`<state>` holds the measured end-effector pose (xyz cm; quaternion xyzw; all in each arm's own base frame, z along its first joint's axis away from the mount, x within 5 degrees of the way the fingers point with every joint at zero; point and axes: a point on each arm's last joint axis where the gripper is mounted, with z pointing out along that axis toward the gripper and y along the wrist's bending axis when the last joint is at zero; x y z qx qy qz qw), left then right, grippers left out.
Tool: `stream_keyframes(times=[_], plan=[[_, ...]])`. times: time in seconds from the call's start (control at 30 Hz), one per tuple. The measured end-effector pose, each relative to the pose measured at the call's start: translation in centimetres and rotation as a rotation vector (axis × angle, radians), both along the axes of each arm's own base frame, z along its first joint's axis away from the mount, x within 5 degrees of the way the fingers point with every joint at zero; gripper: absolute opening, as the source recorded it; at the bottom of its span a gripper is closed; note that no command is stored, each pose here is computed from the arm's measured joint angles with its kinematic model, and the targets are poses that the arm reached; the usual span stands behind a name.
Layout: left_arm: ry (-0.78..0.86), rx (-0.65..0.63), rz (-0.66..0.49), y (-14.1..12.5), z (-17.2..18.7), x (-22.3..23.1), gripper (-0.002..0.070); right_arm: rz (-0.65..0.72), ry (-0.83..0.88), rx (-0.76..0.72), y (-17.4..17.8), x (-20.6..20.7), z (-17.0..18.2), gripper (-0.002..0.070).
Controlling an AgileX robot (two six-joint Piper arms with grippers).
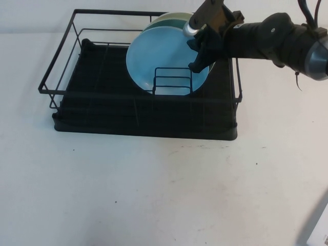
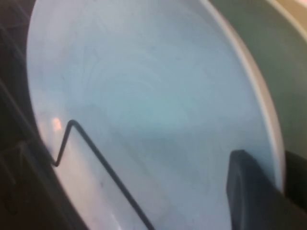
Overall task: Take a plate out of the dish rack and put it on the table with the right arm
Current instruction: Grasp the plate from the shelf, then place the plate from the table
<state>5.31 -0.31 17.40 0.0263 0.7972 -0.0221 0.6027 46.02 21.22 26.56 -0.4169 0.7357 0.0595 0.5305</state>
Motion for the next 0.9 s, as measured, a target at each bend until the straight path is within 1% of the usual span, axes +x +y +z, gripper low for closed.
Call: stream_keyframes(times=[0.13, 0.27, 0.6, 0.8, 0.9], plan=[[0.000, 0.000, 0.000, 0.0, 0.0, 0.0, -0.0006, 0.032, 0.001, -0.026, 0.0, -0.5, 0.6, 0.0062], [0.000, 0.000, 0.000, 0.0, 0.0, 0.0, -0.0006, 0.027, 0.007, -0.022, -0.4, -1.1, 2.2, 0.0056], [0.000, 0.000, 0.000, 0.0, 0.0, 0.0, -0.0006, -0.025, -0.025, -0.006, -2.2, -4.0, 8.6, 0.0053], [0.000, 0.000, 0.000, 0.0, 0.0, 0.0, -0.0006, -0.070, -0.023, 0.079, -3.4, -6.8, 13.1, 0.0048], [0.000, 0.000, 0.000, 0.0, 0.0, 0.0, -0.0006, -0.084, 0.013, 0.140, -4.1, -8.9, 15.5, 0.0048]])
